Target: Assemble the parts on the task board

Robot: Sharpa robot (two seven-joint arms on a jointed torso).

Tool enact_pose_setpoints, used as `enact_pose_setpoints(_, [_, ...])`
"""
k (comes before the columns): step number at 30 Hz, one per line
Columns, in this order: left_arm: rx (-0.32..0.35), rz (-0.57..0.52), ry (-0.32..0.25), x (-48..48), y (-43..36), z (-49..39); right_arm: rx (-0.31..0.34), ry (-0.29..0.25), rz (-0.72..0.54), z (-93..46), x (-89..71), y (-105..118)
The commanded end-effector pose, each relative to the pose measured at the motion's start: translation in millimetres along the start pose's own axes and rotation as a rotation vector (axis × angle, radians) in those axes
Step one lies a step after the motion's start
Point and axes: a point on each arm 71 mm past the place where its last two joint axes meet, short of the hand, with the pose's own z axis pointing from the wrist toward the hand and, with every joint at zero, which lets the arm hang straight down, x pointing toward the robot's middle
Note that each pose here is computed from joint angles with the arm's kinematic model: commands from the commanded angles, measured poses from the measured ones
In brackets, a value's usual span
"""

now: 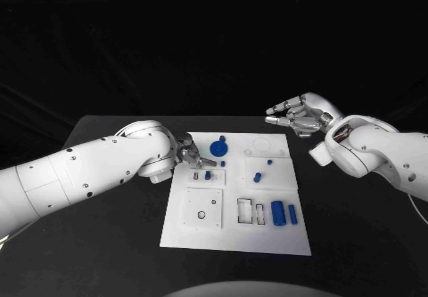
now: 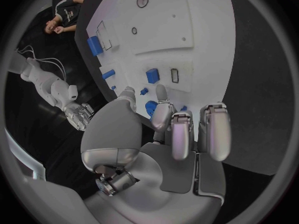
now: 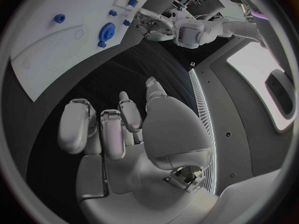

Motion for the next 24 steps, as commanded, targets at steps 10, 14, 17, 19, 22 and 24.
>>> enact_pose_setpoints(10, [-0.059,-0.016,0.074,-52.1,18.8,9.9,-0.001,0.011,0.000,0.6,2.6,-3])
enact_pose_setpoints(14, [-0.090,0.012,0.044,-57.9,19.8,18.7,-0.002,0.012,0.001,1.2,3.4,-2])
enact_pose_setpoints(17, [-0.114,0.034,0.034,-59.1,21.0,26.2,-0.003,0.013,0.002,1.8,4.1,-2])
enact_pose_setpoints(19, [-0.129,0.045,0.031,-58.7,22.1,31.1,-0.003,0.014,0.002,2.0,4.5,-2])
enact_pose_setpoints(22, [-0.141,0.057,0.029,-57.5,22.7,36.9,-0.004,0.016,0.003,2.4,5.2,-2])
enact_pose_setpoints(24, [-0.148,0.064,0.030,-55.8,22.8,40.6,-0.004,0.017,0.003,2.6,5.7,-2])
